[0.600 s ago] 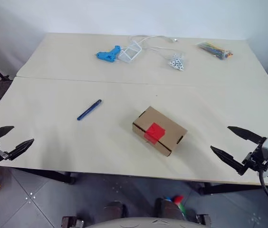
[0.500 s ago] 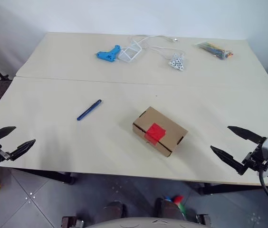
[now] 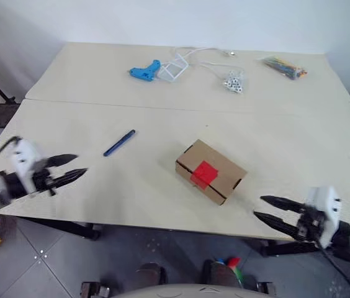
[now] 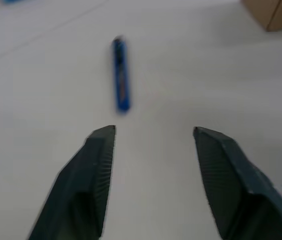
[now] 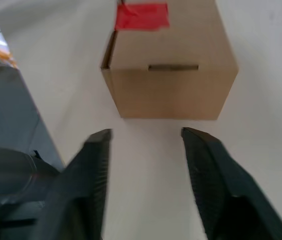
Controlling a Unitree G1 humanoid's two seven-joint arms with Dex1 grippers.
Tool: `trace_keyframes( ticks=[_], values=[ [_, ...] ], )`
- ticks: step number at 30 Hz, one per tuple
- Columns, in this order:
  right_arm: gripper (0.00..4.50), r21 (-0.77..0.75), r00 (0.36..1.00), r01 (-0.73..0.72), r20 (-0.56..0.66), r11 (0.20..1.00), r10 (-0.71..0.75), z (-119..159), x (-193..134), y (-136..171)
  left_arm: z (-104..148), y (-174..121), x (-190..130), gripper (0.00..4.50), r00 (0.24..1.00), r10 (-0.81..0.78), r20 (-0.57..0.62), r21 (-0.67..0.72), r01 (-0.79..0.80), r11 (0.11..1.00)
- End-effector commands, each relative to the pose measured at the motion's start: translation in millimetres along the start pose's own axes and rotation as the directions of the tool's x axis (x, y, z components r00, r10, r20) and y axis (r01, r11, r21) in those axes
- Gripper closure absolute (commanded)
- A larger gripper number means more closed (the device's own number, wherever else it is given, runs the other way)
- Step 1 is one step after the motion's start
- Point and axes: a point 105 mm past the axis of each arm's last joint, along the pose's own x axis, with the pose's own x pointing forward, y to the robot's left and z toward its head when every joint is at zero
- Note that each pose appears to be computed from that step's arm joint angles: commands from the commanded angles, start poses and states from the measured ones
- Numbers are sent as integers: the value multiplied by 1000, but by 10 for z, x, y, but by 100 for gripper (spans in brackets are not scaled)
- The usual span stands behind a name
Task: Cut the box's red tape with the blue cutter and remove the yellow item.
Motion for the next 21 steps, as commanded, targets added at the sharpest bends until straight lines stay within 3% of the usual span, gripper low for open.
trace_keyframes(
  ticks=[1, 3, 5, 10, 17, 21],
  values=[
    [361, -76, 997, 24, -76, 997, -30, -107, 133, -30, 231, -56, 537, 336, 997, -73, 30, 79, 71, 994],
    [432, -98, 995, 53, -78, 994, -61, -154, 262, -93, 341, -216, 991, 403, 986, -164, 37, 105, 159, 982],
    [450, -114, 995, 62, -73, 992, -71, -144, 349, -118, 375, -303, 1198, 447, 979, -201, 29, 97, 198, 975],
    [450, -61, 988, 154, 23, 986, -153, 83, 617, -272, 289, -665, 1487, 447, 942, -333, -42, 137, 336, 932],
    [450, -118, 985, 175, 28, 977, -173, 309, 824, -479, 375, -1090, 1293, 447, 852, -523, 21, 79, 520, 851],
    [450, -161, 961, 276, 19, 948, -276, 345, 854, -844, 365, -1253, 1050, 447, 810, -587, 12, 58, 585, 809]
  ],
)
